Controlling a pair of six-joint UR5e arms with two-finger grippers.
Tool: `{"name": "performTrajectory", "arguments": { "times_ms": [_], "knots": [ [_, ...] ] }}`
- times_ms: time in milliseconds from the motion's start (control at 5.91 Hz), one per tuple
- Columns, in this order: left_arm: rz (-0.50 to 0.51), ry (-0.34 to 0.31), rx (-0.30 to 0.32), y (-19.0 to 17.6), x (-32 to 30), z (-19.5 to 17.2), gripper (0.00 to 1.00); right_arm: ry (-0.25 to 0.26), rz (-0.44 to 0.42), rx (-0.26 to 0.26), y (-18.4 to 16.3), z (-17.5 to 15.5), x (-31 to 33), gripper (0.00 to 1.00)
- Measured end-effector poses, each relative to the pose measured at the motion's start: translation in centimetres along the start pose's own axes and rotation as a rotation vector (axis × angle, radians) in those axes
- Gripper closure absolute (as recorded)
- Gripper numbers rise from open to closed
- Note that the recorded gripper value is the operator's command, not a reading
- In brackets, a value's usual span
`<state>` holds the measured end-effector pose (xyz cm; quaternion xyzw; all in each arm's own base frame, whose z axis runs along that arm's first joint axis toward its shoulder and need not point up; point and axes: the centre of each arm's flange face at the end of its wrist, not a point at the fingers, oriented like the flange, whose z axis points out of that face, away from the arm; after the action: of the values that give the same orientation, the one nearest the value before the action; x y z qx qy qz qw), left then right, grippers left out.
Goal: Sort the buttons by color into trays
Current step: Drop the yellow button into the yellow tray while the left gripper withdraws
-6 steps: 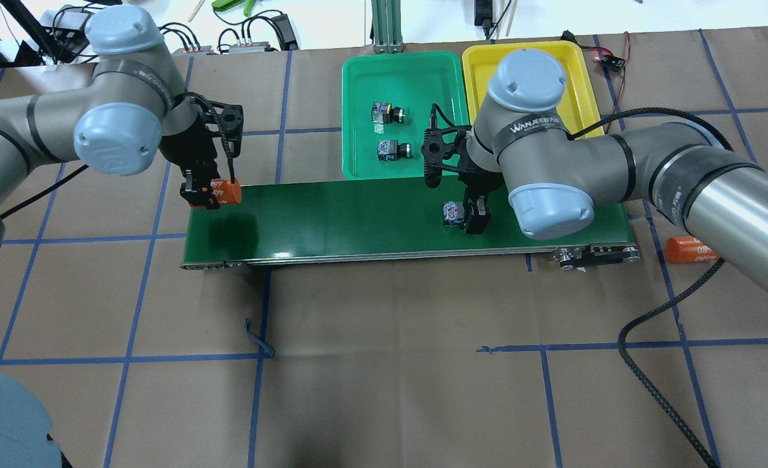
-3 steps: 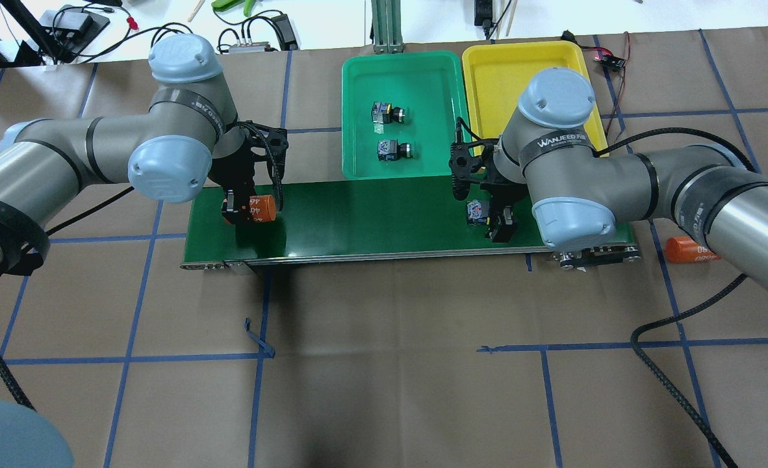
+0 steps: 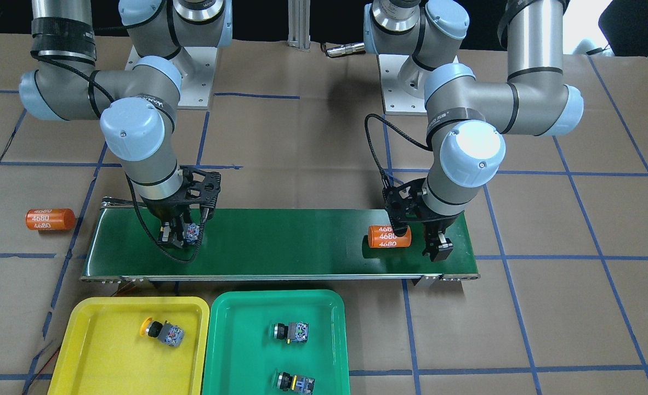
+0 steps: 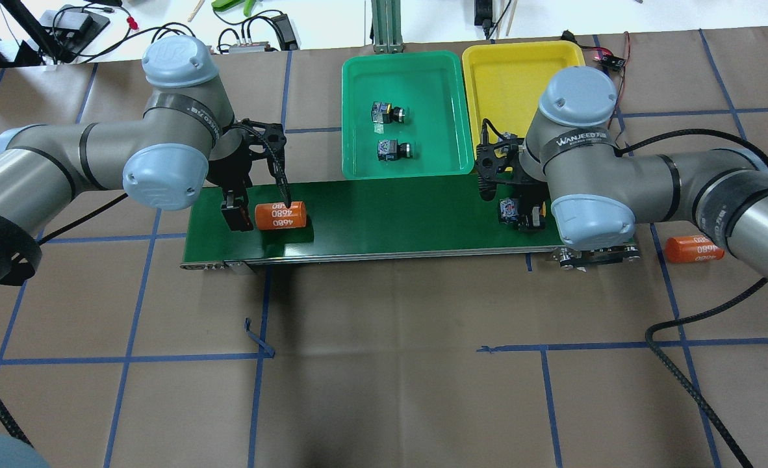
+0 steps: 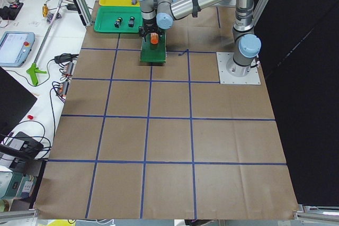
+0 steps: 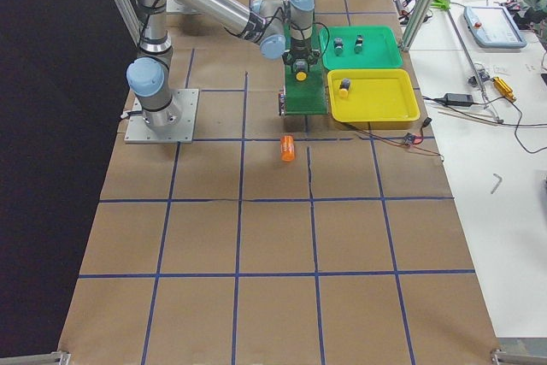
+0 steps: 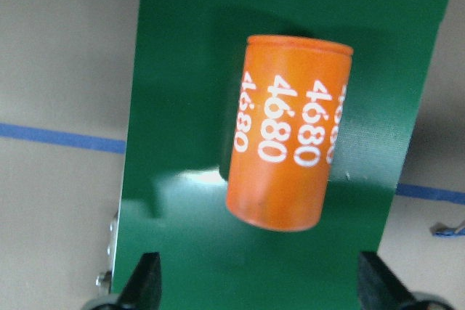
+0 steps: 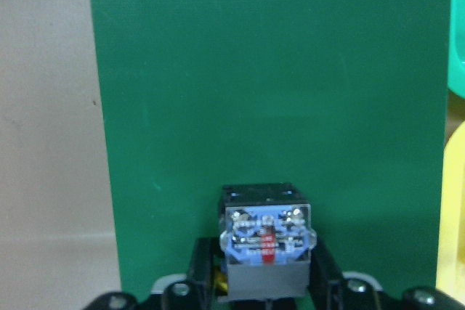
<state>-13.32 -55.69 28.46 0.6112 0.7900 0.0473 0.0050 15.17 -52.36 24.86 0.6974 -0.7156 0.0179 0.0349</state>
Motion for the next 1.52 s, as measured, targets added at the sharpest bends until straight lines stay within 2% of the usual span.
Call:
{"name": "performTrajectory", "arguments": {
  "times_ms": [169, 338, 676, 845, 1014, 1184, 1353, 1522],
  "knots": [
    [-0.213, -0.006, 0.004, 0.3, 0.7, -2.5, 0.02, 0.012, -0.010, -0.015, 1.1, -0.6, 0.4, 0.91],
    [-0.465, -0.002, 0.009, 0.6, 1.8, -5.2, 0.02, 0.046, -0.013, -0.021, 2.6, -2.4, 1.1, 0.91],
    [-0.874, -0.001, 0.033, 0.9, 4.6, -10.6, 0.01, 0.133, -0.013, -0.019, 3.7, -7.7, 4.8, 0.90],
    [-1.032, 0.000, 0.041, 1.6, 6.1, -13.3, 0.01, 0.167, -0.014, -0.011, 3.5, -9.2, 8.0, 0.90],
    [-1.121, -0.007, 0.061, 2.2, 7.2, -15.7, 0.01, 0.184, -0.016, 0.010, 3.2, -8.7, 11.6, 0.90],
    [-1.161, -0.020, 0.084, 2.8, 8.3, -17.7, 0.01, 0.199, -0.020, 0.036, 2.9, -7.0, 15.3, 0.88],
    [-1.174, -0.025, 0.096, 3.2, 9.0, -18.7, 0.01, 0.213, -0.022, 0.050, 2.6, -4.4, 18.7, 0.71],
    [-1.172, -0.023, 0.102, 3.3, 9.3, -18.9, 0.01, 0.222, -0.024, 0.064, 2.4, -1.4, 21.5, 0.01]
  ]
}}
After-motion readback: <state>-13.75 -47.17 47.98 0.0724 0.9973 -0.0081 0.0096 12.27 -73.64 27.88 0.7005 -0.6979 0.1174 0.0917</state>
